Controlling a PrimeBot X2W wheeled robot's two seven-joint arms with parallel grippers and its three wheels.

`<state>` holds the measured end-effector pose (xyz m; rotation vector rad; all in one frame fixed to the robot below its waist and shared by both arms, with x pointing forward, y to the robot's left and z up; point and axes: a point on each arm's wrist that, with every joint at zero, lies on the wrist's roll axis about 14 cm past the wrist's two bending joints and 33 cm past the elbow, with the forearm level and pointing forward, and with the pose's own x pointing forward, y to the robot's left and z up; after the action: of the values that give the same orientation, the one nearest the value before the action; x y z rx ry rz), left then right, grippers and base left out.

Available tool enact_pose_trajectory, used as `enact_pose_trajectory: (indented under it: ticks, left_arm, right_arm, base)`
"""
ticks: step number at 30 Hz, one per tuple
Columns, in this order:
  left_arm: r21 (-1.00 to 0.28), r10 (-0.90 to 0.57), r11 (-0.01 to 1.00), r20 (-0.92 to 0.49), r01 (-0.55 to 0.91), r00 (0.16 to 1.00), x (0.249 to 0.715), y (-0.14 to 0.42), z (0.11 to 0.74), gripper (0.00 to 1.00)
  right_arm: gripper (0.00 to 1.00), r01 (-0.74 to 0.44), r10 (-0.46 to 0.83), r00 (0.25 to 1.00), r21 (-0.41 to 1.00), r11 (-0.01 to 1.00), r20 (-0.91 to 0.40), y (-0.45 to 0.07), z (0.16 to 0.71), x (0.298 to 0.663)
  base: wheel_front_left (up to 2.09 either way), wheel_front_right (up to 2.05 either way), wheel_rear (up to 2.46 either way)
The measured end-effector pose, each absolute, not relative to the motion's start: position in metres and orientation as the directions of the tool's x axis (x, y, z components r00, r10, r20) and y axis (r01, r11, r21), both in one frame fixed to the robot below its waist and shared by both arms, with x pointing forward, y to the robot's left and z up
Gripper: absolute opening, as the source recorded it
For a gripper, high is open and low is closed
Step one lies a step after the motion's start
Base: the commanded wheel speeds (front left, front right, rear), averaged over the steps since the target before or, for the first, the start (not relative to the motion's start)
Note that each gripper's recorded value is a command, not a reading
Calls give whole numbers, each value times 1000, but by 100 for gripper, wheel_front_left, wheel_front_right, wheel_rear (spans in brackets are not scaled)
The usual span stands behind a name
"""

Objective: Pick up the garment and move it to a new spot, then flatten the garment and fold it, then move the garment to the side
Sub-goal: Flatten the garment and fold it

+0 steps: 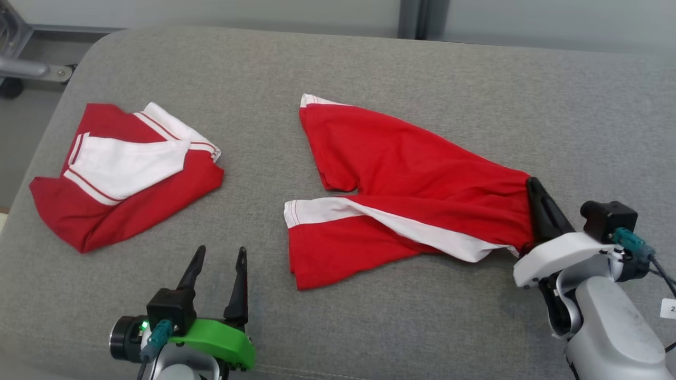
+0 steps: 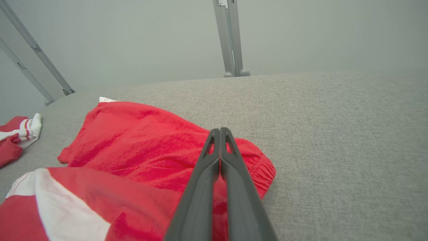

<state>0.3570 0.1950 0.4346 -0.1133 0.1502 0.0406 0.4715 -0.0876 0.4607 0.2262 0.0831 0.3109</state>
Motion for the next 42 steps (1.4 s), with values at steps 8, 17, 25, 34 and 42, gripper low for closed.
enact_pose_trajectory:
  ticks: [8,17,25,34,42]
  left_arm:
    - [-118,73,989,-160,-92,984,351,204,434,100]
    - [-112,117,984,-190,-140,975,336,215,426,100]
    - [-124,10,992,-136,-28,991,349,185,440,100]
    - [-130,-43,991,-126,27,991,350,169,442,100]
    - [-117,-29,993,-156,11,987,340,175,434,100]
  right_arm:
    - [0,-334,349,936,203,920,-42,-68,458,504]
    - [100,-358,375,926,215,908,-40,-61,455,480]
    - [100,-282,300,953,243,928,-39,-95,459,434]
    - [100,-238,281,954,303,923,-106,-99,440,408]
    - [100,-246,310,941,352,903,-135,-84,430,413]
  base:
    - [0,0,0]
    - [0,0,0]
    - [0,0,0]
    - [0,0,0]
    - [0,0,0]
